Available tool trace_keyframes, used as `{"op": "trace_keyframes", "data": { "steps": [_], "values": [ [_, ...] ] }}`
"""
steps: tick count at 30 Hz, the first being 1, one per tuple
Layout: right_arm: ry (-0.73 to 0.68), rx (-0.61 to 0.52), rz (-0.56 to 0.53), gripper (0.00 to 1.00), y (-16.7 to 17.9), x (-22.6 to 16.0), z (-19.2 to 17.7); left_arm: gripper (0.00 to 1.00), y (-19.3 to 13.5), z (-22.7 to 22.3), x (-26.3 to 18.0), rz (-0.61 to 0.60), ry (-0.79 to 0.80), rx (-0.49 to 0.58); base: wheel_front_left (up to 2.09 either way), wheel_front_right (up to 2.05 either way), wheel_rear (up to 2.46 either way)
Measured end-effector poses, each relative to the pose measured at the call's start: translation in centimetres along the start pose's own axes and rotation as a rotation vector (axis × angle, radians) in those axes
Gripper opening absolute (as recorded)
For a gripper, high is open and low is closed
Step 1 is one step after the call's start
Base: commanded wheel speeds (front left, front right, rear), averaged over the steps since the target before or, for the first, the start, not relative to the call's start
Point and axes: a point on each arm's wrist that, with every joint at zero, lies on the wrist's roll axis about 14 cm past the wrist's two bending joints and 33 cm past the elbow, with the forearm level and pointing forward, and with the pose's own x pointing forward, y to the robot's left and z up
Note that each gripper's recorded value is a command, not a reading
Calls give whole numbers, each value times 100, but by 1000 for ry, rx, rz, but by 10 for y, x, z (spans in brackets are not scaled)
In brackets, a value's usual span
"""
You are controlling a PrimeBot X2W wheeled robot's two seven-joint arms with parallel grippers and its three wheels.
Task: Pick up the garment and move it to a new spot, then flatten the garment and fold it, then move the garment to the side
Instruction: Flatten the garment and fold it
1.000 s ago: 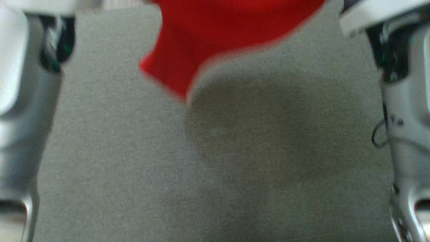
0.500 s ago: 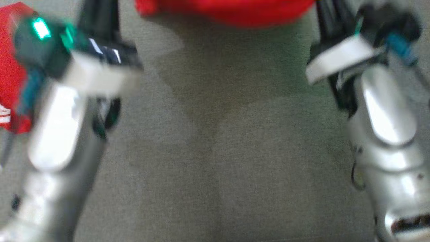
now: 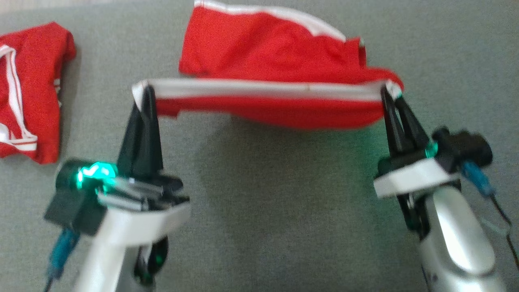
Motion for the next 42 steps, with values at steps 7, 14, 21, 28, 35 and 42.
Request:
{"op": "trace_keyframes", "data": {
  "steps": [7, 14, 21, 28, 35, 42],
  "values": [
    [-4, 46, -62, 0, 2, -65, 14, 0, -23, 22, -49, 5, -14, -20, 0, 0, 0],
    [64, 65, -106, 0, 6, -118, 17, 0, -43, 27, -81, -2, 23, -31, 0, 0, 0],
    [145, 81, -116, 0, 1, -109, -2, 0, -37, -5, -65, -22, 103, -46, 0, 0, 0],
    [219, 111, -121, 0, -11, -74, -33, 0, -26, -56, -3, -106, 206, -6, 0, 0, 0],
    [263, 112, -131, 0, -26, -39, -59, 0, -4, -129, 40, -114, 401, 39, 0, 0, 0],
    [293, 98, -141, 0, -40, -17, -77, 0, 12, -173, 66, -104, 489, 67, 0, 0, 0]
  ]
}}
